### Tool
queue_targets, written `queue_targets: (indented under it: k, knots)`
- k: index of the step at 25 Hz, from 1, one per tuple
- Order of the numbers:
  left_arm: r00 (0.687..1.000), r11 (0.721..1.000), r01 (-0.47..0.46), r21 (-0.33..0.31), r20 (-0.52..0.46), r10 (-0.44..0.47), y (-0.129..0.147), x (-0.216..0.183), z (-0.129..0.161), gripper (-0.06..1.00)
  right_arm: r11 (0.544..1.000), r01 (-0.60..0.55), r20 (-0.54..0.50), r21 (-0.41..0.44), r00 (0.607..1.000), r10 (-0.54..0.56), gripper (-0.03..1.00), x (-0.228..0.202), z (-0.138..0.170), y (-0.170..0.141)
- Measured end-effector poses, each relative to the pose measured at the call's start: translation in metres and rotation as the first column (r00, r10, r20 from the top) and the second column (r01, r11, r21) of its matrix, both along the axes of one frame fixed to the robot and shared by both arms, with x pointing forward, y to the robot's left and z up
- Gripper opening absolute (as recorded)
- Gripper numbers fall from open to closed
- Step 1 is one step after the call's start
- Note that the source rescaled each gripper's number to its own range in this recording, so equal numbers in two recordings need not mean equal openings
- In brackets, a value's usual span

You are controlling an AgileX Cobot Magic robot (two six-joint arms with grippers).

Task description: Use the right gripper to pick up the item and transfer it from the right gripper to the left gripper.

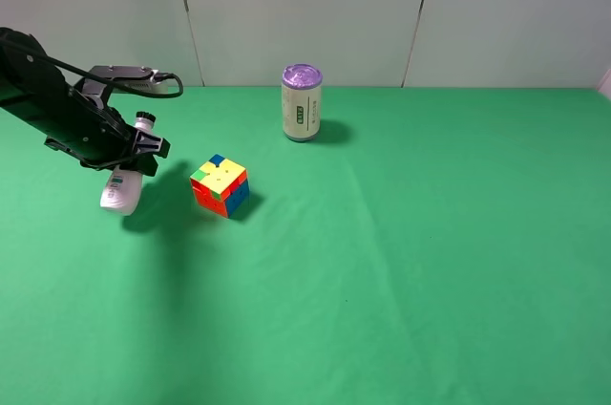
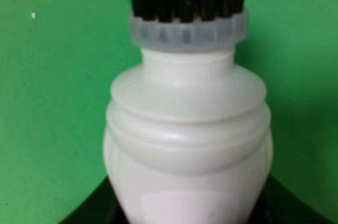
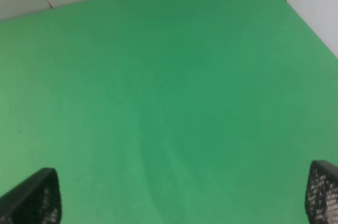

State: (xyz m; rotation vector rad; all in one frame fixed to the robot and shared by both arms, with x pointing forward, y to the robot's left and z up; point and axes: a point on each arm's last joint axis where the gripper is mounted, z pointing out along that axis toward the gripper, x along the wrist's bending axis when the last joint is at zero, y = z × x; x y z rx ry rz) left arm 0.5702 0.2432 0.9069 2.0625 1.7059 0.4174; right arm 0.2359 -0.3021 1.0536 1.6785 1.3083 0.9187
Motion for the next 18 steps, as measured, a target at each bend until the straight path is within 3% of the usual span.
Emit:
queue_targets:
  k: [16,18]
  knots:
    - [0.998,1.0,0.015,0.011,-0.066,-0.014,0.0,-0.002,-0.017,0.0,1.0,0.0,0.0,0.0,1.0,0.0,1.0,0.0,0.0,0.0]
    - [0.997,1.0,0.022,0.014,-0.071,-0.021,0.0,-0.002,-0.017,0.09,1.0,0.0,0.0,0.0,1.0,0.0,1.0,0.0,0.0,0.0]
